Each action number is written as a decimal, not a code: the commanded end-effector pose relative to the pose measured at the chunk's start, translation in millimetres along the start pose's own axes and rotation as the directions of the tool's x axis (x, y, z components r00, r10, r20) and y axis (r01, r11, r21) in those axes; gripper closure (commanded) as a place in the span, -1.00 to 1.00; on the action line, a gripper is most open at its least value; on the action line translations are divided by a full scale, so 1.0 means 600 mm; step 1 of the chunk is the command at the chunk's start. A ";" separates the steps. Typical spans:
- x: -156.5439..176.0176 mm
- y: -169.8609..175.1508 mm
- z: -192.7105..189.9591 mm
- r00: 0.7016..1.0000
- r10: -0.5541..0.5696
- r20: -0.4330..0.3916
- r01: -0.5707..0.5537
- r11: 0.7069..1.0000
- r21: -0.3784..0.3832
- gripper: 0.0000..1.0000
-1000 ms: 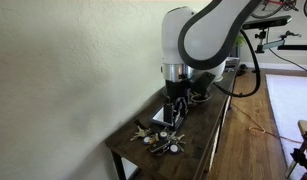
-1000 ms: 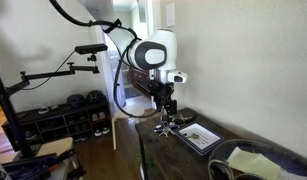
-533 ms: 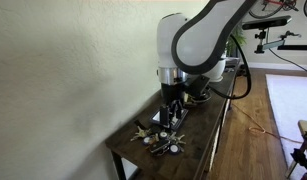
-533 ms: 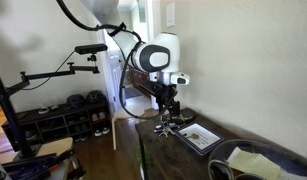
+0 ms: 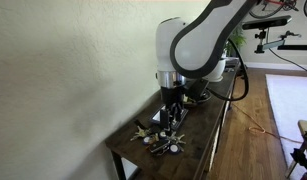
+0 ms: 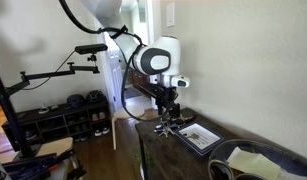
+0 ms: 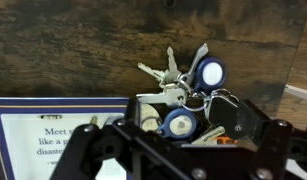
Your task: Put two sets of keys on top of the blue and white object.
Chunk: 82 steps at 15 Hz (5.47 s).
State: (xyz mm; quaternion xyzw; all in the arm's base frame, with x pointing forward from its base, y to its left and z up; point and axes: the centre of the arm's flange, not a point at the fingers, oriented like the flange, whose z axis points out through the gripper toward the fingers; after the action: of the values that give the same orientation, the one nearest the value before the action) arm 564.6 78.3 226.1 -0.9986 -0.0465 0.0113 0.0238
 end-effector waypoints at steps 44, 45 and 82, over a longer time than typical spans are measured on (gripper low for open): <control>0.048 -0.037 0.014 0.871 -0.484 0.085 0.481 0.875 0.048 0.84; 0.047 -0.038 0.006 0.873 -0.481 0.082 0.480 0.877 0.040 0.84; 0.008 0.119 -0.170 0.976 -0.218 -0.013 0.216 0.970 -0.111 0.85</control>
State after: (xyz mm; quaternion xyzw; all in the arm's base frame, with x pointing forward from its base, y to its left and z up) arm 605.0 -13.1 306.5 -0.9869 -0.1574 -0.0096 -0.0347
